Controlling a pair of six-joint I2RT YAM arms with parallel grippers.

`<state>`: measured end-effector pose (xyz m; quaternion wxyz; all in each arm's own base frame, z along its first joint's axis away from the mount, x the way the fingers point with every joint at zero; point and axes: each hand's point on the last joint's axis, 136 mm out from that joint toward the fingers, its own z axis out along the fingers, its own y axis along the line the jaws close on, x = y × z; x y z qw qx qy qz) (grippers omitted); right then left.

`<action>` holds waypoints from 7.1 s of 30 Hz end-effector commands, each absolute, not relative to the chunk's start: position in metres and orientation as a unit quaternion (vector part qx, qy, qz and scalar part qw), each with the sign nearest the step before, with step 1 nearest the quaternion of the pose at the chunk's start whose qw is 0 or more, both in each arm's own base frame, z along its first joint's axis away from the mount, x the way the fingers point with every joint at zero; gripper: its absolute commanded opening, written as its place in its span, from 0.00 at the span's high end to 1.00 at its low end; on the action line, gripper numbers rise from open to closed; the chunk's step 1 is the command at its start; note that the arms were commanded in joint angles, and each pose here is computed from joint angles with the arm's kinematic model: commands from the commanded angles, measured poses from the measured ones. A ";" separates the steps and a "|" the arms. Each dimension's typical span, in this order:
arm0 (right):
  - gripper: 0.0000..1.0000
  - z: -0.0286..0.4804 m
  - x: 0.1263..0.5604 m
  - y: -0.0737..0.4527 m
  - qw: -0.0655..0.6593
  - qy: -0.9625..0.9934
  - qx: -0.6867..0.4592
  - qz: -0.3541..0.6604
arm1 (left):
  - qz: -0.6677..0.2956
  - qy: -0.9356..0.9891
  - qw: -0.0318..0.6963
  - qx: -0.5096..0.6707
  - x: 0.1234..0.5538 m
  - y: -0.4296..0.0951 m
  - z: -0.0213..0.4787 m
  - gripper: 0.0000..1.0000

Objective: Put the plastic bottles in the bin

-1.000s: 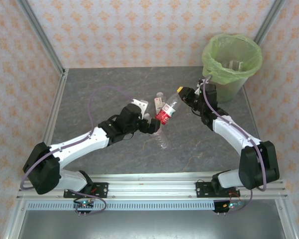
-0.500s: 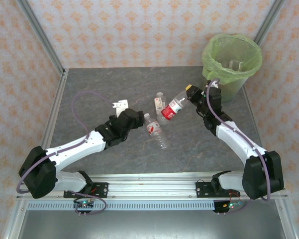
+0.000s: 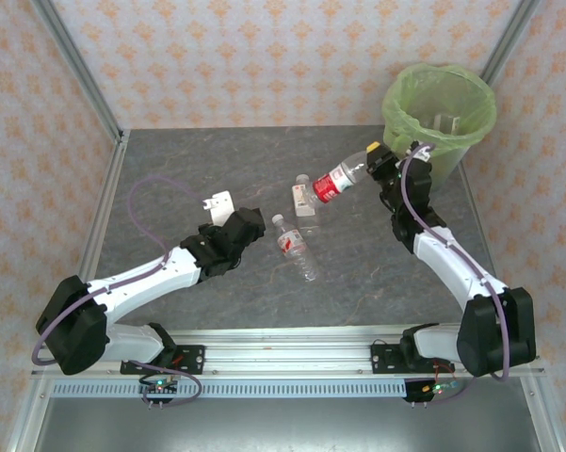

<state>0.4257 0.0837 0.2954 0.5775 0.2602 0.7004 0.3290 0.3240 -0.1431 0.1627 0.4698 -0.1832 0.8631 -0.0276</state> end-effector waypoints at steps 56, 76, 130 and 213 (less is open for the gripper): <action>1.00 0.442 0.442 -0.168 0.788 0.444 0.427 -0.026 | 0.051 0.857 0.466 -0.214 0.317 -0.113 0.156 0.00; 0.82 0.397 0.475 -0.149 0.699 0.638 0.223 -0.236 | 0.053 0.863 0.454 -0.214 0.319 -0.117 0.146 0.00; 0.01 0.300 0.422 0.151 0.535 0.828 -0.083 0.148 | -0.057 0.874 0.426 -0.229 0.326 -0.144 0.135 0.00; 0.39 0.188 0.466 0.214 0.460 0.885 -0.062 -0.040 | -0.068 0.939 0.337 -0.027 0.371 -0.164 0.188 0.00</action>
